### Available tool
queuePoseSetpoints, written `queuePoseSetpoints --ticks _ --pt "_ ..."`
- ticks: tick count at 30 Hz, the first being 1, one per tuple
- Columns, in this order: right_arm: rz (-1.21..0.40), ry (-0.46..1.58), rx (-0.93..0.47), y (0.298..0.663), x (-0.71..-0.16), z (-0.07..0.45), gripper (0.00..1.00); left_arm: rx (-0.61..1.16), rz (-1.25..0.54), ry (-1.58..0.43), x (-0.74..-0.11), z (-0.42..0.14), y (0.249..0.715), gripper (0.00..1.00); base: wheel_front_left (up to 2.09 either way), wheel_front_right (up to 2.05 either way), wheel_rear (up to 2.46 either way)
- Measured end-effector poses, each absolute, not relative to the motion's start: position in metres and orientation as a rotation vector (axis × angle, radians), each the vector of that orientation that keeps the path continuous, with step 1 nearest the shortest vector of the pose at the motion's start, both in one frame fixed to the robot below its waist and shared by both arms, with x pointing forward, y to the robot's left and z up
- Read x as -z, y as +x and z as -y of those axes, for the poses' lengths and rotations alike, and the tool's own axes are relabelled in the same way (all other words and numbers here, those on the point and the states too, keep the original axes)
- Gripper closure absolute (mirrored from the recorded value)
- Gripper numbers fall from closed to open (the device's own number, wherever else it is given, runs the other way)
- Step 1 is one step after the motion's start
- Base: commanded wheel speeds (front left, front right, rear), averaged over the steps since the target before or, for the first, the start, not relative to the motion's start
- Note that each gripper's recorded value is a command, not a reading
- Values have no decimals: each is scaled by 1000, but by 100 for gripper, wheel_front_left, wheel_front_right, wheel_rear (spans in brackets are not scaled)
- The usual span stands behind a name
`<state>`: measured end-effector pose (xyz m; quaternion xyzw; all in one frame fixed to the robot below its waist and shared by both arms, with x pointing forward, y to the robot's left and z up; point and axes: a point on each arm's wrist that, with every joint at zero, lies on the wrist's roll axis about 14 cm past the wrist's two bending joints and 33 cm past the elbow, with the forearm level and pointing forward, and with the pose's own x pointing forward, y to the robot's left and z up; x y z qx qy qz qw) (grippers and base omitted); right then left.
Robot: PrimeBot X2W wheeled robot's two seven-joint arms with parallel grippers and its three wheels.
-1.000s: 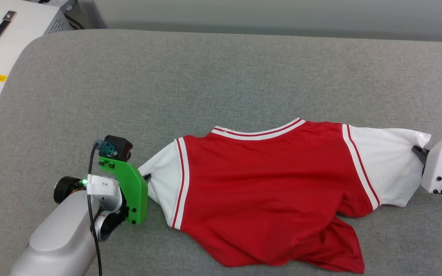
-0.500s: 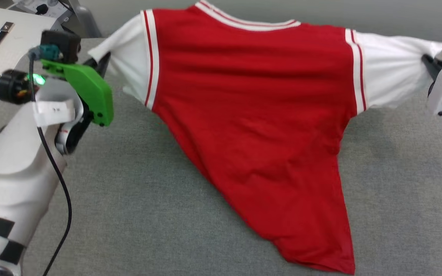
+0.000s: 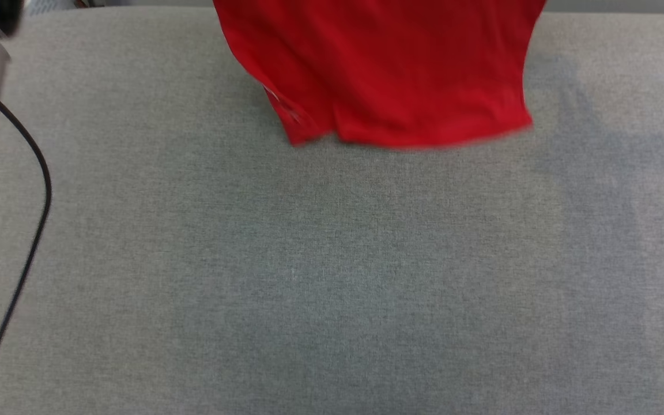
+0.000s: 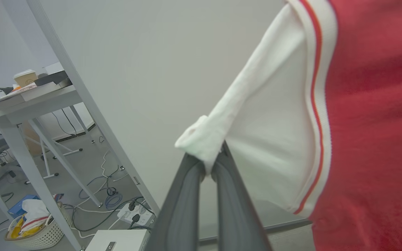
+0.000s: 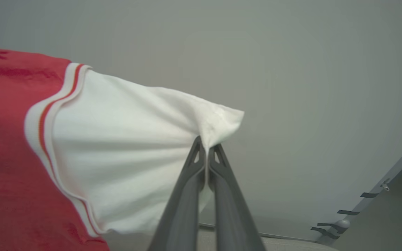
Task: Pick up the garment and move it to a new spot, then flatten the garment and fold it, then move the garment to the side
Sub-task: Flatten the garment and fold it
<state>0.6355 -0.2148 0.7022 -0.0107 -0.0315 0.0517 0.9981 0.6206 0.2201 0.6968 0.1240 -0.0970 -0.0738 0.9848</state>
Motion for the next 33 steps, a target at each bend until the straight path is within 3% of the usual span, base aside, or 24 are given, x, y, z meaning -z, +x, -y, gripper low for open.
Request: queuePoseSetpoints --ticks 6,12,22,33 --pt "203 -48 -74 659 -749 220 100 123 297 245 -726 -223 648 100 0 0 0" --pt "226 -64 -69 684 -750 218 100 116 303 229 -717 -227 674 100 0 0 0" --pt "64 -32 -140 715 -649 188 100 101 123 119 -609 -233 698 100 0 0 0" --pt "-165 90 -225 667 -519 164 100 106 -92 -75 -494 -225 644 100 0 0 0"
